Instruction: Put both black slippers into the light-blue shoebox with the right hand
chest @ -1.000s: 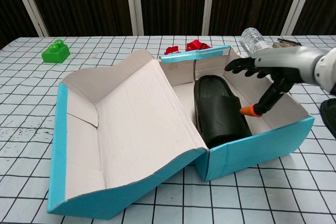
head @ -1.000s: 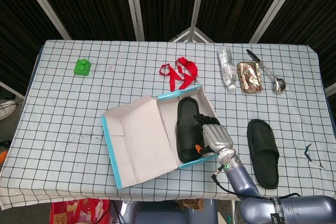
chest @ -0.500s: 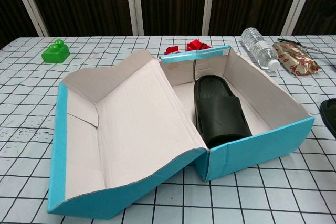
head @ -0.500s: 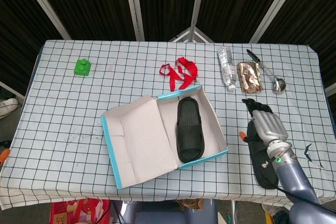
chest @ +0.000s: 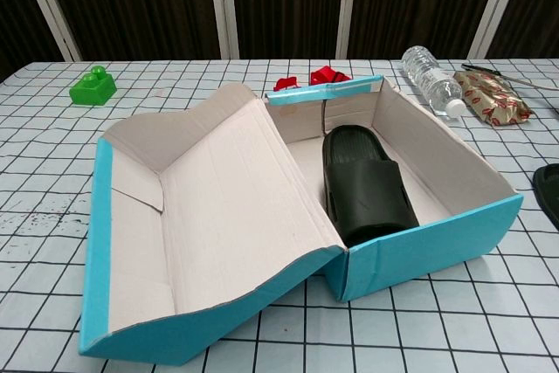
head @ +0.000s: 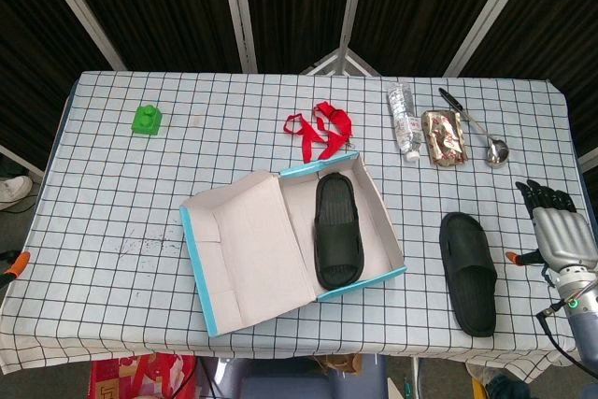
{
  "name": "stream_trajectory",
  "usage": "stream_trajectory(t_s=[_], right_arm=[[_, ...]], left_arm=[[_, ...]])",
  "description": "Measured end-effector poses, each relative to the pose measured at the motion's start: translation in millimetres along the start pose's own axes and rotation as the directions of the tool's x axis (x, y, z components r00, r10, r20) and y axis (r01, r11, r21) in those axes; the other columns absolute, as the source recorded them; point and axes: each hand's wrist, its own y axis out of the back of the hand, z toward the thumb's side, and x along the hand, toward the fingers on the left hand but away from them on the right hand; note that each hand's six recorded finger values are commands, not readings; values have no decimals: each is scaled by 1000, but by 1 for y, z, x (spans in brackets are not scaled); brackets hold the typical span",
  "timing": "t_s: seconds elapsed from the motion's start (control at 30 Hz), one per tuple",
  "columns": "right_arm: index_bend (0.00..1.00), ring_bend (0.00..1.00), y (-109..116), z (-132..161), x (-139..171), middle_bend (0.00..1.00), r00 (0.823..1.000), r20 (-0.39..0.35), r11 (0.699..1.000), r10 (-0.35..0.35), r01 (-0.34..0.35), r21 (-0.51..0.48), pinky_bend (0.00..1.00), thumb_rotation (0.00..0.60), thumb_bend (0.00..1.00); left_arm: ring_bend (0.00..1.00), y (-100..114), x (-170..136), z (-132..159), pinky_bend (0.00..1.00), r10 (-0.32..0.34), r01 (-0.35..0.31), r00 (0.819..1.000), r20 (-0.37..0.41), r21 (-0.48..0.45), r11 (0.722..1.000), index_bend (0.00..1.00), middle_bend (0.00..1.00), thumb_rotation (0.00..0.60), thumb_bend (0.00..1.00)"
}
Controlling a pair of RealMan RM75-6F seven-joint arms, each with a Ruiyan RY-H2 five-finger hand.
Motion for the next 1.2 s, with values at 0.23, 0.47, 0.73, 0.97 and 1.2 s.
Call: stream_trajectory(t_s=[0.23,0.47,0.73,0.97,1.2], right_arm=[[0,0,-27,-11,-11,0,999,-11,999,43,-42,18,0,600,132],[0,0,-61,-14,-26,0,988,-7,987,151,-151,56,0,600,132],[0,0,-86,0,-39,0,962,-32,958,271,-266,105,0,600,131],[0,0,-92,14,-56,0,944,-31,936,328,-320,144,0,600,131],[0,0,-88,28,-72,2,934,-27,926,356,-349,143,0,600,131]], left_arm=[[0,-14,8,-3,15,-30,30,999,-22,24,999,10,0,600,150],[0,-28,12,2,15,-57,57,998,-11,64,996,8,0,600,150],[0,-21,19,2,16,29,-29,1000,4,34,999,7,0,600,121],[0,-25,20,5,16,18,-18,1000,21,0,1000,7,0,600,121],[0,-26,20,1,16,-2,2,1000,6,9,1000,7,0,600,120]])
